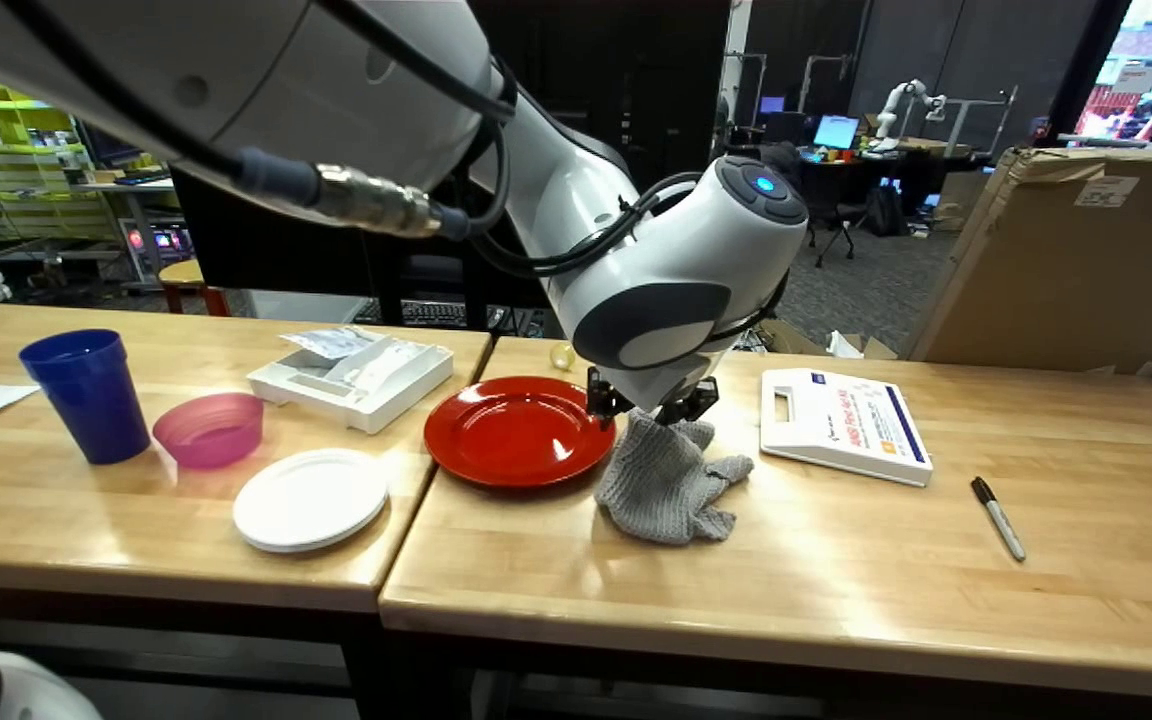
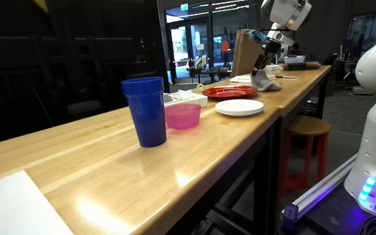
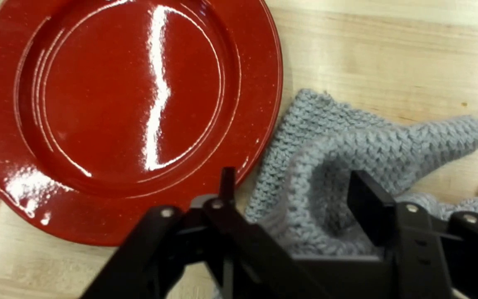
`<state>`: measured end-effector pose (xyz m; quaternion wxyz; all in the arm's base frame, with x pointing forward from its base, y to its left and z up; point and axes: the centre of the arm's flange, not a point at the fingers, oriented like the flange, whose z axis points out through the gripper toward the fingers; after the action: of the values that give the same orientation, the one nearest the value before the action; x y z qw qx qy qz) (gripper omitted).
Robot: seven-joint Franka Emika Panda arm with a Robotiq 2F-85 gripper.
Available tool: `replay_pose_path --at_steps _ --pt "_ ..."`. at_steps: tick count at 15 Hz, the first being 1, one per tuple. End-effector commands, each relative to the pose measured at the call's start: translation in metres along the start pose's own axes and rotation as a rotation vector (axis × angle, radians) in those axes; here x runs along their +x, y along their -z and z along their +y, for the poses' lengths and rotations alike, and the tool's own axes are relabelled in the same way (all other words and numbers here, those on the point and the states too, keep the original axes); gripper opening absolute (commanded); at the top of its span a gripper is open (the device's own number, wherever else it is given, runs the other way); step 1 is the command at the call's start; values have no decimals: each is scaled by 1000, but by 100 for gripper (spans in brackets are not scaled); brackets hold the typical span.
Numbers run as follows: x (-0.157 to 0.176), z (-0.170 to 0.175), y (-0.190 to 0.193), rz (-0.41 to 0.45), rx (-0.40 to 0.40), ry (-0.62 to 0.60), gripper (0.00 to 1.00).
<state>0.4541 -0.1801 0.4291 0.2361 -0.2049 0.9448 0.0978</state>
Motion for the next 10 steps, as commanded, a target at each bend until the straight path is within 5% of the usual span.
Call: replay_pose_path --at_steps 1,5,10 --pt "-11 8 8 -84 -14 24 99" --pt "-31 18 13 -118 -45 85 100" --pt "-48 43 16 -127 -228 211 100"
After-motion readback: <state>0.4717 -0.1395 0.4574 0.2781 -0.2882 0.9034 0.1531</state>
